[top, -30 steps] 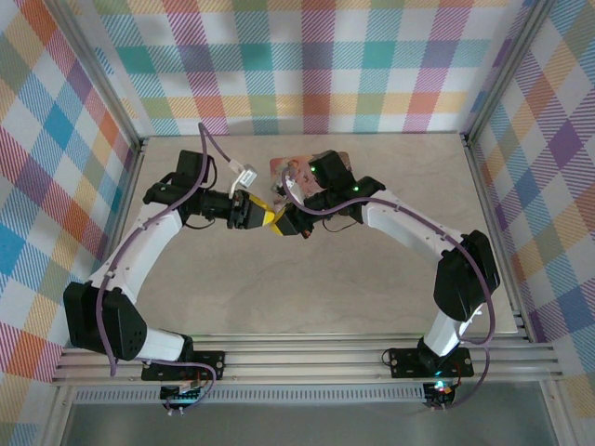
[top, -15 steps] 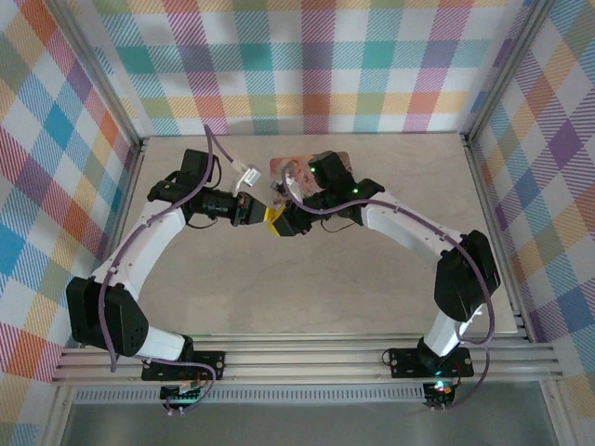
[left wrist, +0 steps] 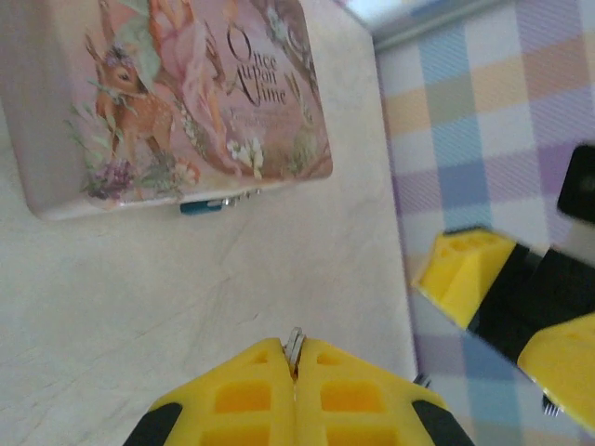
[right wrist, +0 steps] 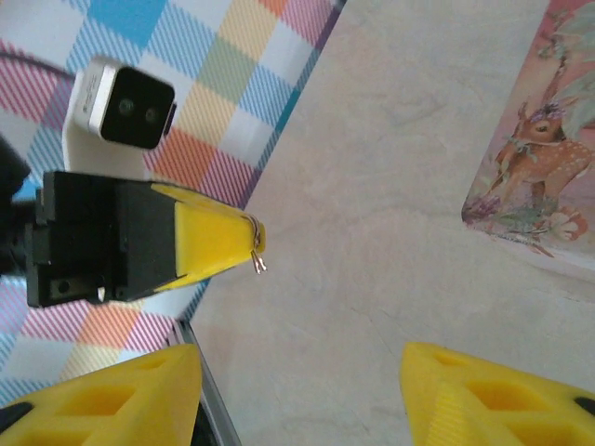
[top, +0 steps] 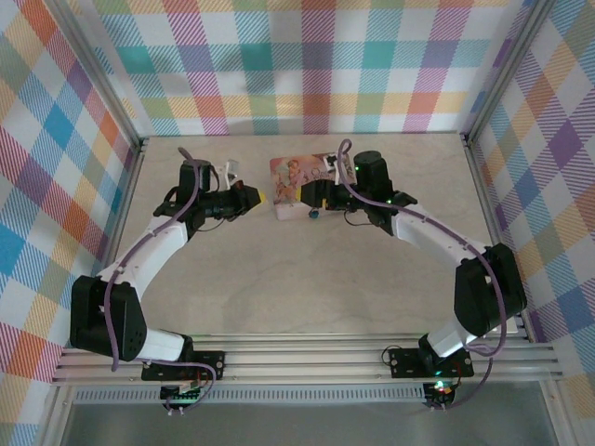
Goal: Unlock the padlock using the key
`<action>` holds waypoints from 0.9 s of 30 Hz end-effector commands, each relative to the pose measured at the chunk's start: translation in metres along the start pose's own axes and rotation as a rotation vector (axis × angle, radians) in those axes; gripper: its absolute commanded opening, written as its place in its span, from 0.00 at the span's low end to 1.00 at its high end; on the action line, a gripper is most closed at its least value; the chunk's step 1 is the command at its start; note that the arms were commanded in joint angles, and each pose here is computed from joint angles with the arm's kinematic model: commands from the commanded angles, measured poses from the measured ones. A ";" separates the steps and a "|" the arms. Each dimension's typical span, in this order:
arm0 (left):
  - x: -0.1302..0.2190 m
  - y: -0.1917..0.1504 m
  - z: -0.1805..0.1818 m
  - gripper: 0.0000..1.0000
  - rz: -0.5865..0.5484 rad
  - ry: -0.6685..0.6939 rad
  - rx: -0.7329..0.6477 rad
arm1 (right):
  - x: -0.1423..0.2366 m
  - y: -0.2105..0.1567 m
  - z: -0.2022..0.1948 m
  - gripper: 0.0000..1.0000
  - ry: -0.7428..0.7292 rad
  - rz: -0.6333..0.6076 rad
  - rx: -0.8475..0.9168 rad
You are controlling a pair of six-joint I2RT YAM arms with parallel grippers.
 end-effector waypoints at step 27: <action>-0.004 0.015 -0.060 0.00 -0.155 -0.293 0.123 | -0.032 0.027 0.035 0.47 0.301 -0.027 -0.238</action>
Point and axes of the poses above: each hand's point on the last joint's axis, 136 mm out from that joint toward the fingers, its own x axis back along the fingers, its own z axis along the line the jaws close on, y = z × x, the point moved 10 cm from there along x, back along the fingers, and after that the axes turned 8 degrees about -x, right-handed, at the moved point
